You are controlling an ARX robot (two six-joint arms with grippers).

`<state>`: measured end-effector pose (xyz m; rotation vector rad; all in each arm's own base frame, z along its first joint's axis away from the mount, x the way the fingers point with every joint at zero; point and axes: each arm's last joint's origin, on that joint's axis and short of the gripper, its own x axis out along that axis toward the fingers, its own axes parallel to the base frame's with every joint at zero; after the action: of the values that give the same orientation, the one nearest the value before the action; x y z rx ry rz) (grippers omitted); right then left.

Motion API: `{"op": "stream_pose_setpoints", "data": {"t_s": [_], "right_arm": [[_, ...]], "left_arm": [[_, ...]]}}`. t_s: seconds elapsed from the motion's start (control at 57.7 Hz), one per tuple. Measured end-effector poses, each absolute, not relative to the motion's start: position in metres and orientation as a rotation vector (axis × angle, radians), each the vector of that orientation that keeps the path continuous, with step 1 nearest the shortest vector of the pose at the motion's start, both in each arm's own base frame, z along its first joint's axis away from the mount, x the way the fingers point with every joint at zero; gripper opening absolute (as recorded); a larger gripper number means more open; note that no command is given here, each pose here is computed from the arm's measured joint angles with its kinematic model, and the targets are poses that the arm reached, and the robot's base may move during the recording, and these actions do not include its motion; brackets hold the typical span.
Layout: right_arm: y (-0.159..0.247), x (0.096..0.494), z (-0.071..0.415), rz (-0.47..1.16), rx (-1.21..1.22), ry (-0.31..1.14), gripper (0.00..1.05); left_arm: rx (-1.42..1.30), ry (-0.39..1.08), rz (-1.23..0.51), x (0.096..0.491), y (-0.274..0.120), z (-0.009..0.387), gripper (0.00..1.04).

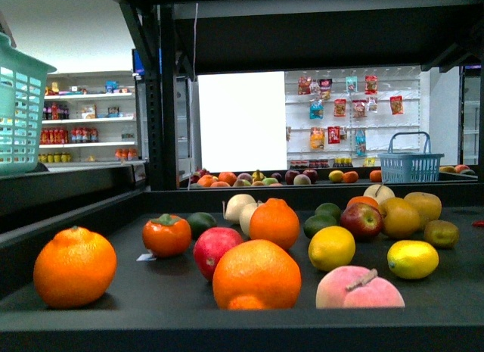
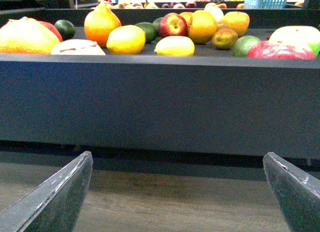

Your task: Pick lemon from shelf

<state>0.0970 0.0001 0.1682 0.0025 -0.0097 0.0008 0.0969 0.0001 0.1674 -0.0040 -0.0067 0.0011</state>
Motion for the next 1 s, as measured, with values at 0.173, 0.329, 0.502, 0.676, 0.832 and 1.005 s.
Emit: {"op": "stream_pose_setpoints", "data": {"t_s": [0.173,0.329,0.502,0.676,0.832,1.005], "right_arm": [[0.0001,0.0970,0.1682,0.001,0.003,-0.010,1.02],[0.0001,0.0970,0.1682,0.001,0.002,-0.010,1.02],[0.0001,0.0970,0.1682,0.001,0.003,-0.010,1.02],[0.0001,0.0970,0.1682,0.001,0.002,-0.010,1.02],[0.0001,0.0970,0.1682,0.001,0.002,-0.010,1.02],[0.0001,0.0970,0.1682,0.002,0.002,-0.009,1.02]], "left_arm": [[-0.004,-0.007,0.002,0.0969,0.0002,0.1674,0.97],[-0.004,-0.007,0.001,0.0969,0.0001,0.1674,0.97],[-0.004,-0.007,0.002,0.0969,0.0002,0.1674,0.97],[-0.004,-0.007,0.001,0.0969,0.0001,0.1674,0.97],[-0.004,-0.007,0.001,0.0969,0.0001,0.1674,0.97],[-0.004,-0.007,0.001,0.0969,0.0001,0.1674,0.97]]}}
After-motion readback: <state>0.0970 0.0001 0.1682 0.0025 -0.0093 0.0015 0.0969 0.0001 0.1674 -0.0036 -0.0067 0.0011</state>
